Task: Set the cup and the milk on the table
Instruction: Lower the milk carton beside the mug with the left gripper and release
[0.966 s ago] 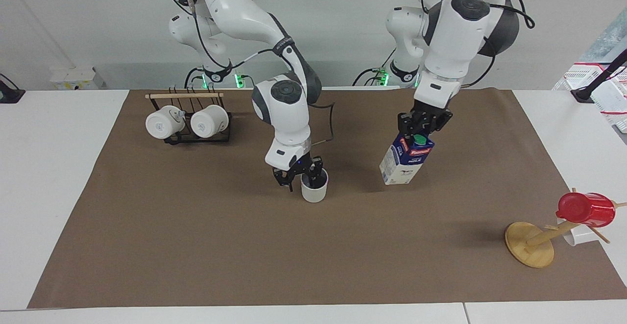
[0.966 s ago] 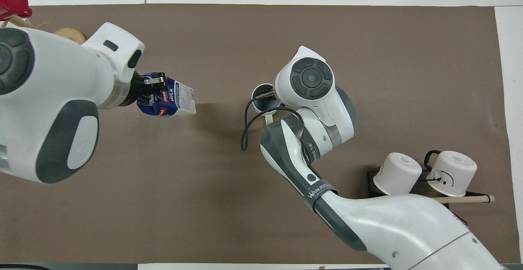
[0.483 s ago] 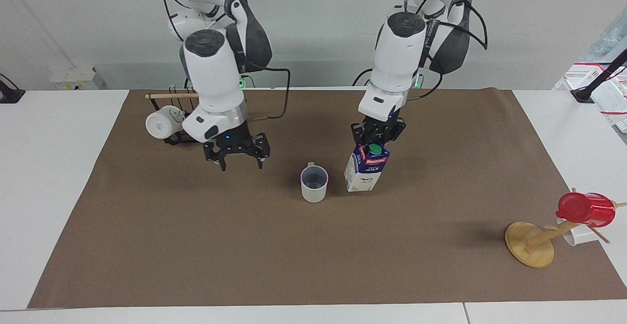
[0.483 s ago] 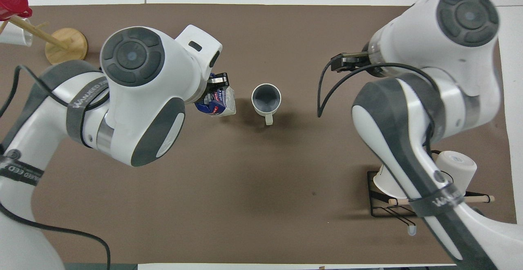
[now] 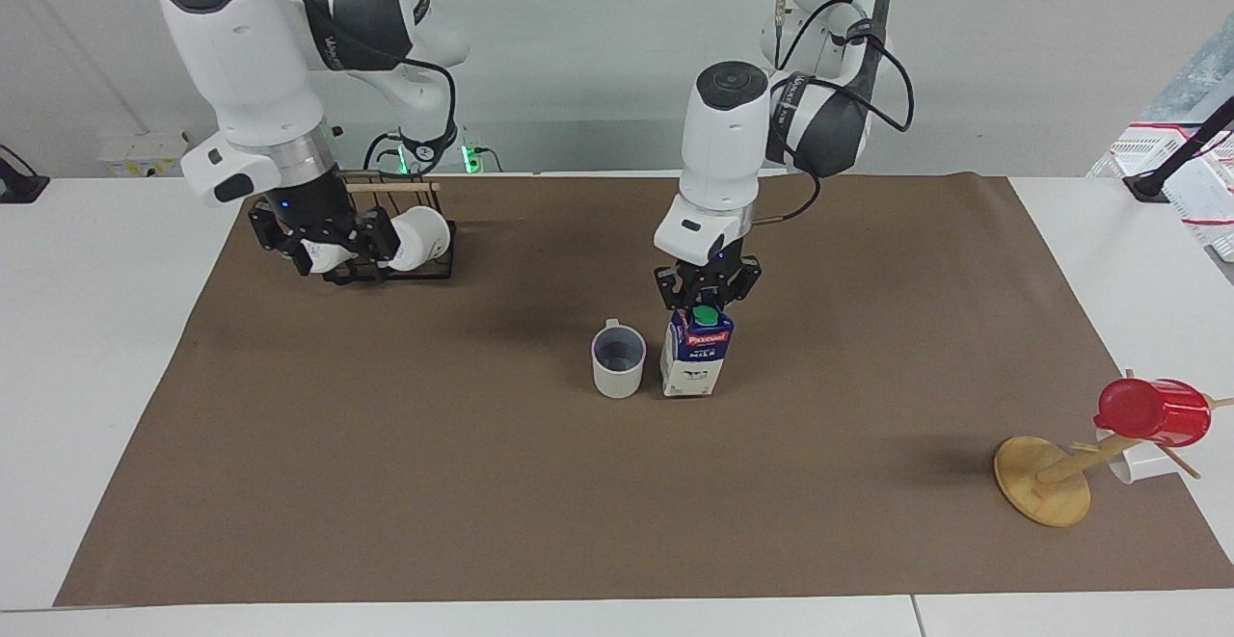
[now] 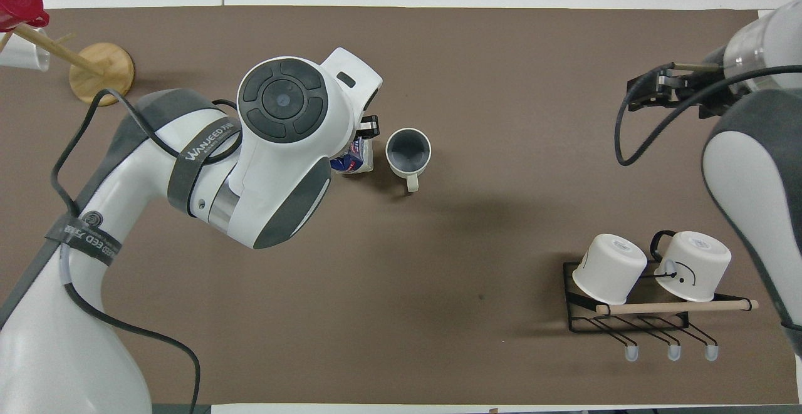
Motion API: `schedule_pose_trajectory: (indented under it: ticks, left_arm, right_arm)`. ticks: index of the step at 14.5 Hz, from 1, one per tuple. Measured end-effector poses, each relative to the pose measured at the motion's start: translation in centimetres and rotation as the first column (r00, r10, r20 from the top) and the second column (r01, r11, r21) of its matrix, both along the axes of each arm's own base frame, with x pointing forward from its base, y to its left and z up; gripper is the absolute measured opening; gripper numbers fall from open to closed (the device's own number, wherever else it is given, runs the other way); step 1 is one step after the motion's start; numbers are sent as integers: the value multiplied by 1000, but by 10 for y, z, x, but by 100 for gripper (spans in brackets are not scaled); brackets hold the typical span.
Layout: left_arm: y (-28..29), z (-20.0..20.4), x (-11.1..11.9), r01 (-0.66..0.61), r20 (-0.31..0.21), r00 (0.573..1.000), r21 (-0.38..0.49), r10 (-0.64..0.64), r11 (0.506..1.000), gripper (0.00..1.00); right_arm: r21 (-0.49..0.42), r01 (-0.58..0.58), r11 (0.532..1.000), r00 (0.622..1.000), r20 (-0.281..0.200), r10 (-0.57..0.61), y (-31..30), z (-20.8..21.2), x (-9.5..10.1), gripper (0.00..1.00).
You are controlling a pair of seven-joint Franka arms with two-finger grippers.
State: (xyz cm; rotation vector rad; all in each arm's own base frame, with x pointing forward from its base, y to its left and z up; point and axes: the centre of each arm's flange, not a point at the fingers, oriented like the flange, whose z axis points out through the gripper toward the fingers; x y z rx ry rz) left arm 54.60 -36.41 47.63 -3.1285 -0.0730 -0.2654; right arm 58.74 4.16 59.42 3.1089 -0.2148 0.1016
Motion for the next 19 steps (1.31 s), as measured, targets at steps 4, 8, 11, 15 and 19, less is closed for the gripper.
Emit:
schedule_pose_trajectory:
  ticks: [4, 8, 11, 15, 19]
  left_arm:
    - [-3, -6, 2, 4, 3, 1000, -3, -4, 1000, 40]
    - [-8, -13, 0, 11, -5, 1000, 1, -11, 1000, 40]
    - [-14, -19, -5, 21, -15, 1000, 7, -20, 1000, 40]
    - [-18, -19, -7, 29, -14, 999, 12, -29, 1000, 41]
    - [-20, -20, -9, 33, -15, 999, 12, -33, 999, 78]
  right_arm:
    - [-2, 29, 1000, 995, -93, -29, -39, 13, -24, 100]
    - [4, 8, 1000, 985, -171, -7, -49, 18, -50, 100]
    - [11, -6, 1000, 984, -180, 8, -60, 17, -59, 100]
    - [15, 27, 1000, 983, -182, -24, -94, 16, -61, 100]
    - [32, 35, 999, 987, -160, -30, -96, 28, -58, 100]
